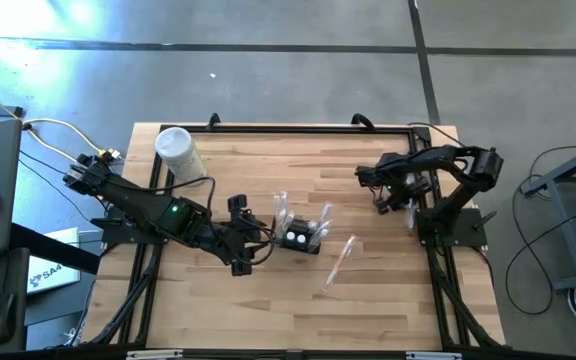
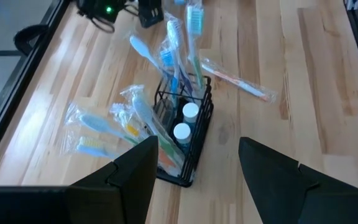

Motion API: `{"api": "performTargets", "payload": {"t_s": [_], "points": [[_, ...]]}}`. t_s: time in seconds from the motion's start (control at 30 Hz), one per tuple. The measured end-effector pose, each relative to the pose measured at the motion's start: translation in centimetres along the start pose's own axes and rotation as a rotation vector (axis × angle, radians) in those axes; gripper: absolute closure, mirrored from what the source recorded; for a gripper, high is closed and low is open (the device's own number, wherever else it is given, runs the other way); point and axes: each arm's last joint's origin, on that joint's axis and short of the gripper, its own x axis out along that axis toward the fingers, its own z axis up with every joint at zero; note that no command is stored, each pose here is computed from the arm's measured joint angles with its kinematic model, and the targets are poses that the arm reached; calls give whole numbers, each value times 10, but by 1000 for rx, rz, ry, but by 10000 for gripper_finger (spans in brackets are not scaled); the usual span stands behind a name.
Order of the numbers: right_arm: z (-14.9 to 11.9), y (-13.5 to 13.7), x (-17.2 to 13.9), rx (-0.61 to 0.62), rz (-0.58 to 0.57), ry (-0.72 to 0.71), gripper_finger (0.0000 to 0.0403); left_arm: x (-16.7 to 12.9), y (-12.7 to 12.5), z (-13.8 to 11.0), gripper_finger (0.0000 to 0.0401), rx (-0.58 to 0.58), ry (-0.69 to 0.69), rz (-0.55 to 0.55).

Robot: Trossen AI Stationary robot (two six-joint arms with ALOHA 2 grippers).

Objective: Pick & Place toothbrushing station
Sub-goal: Put the blue toothbrush into the mesh organizer

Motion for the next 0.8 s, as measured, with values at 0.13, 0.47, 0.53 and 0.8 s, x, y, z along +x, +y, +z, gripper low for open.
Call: {"api": "performTargets", "payload": {"t_s": [0.13, 0.47, 0.53, 0.8], "points": [[1, 10, -9, -33, 78, -3, 256, 0, 0, 1, 180, 1, -6, -2], [4, 10, -11, -29, 101, -16, 266, 0, 0, 0, 180, 2, -4, -5], [4, 10, -11, -27, 99, -18, 266, 0, 0, 0, 180, 2, -3, -5], [5, 11, -9, -20, 80, -20, 266, 0, 0, 0, 180, -2, 4, -4]]}}
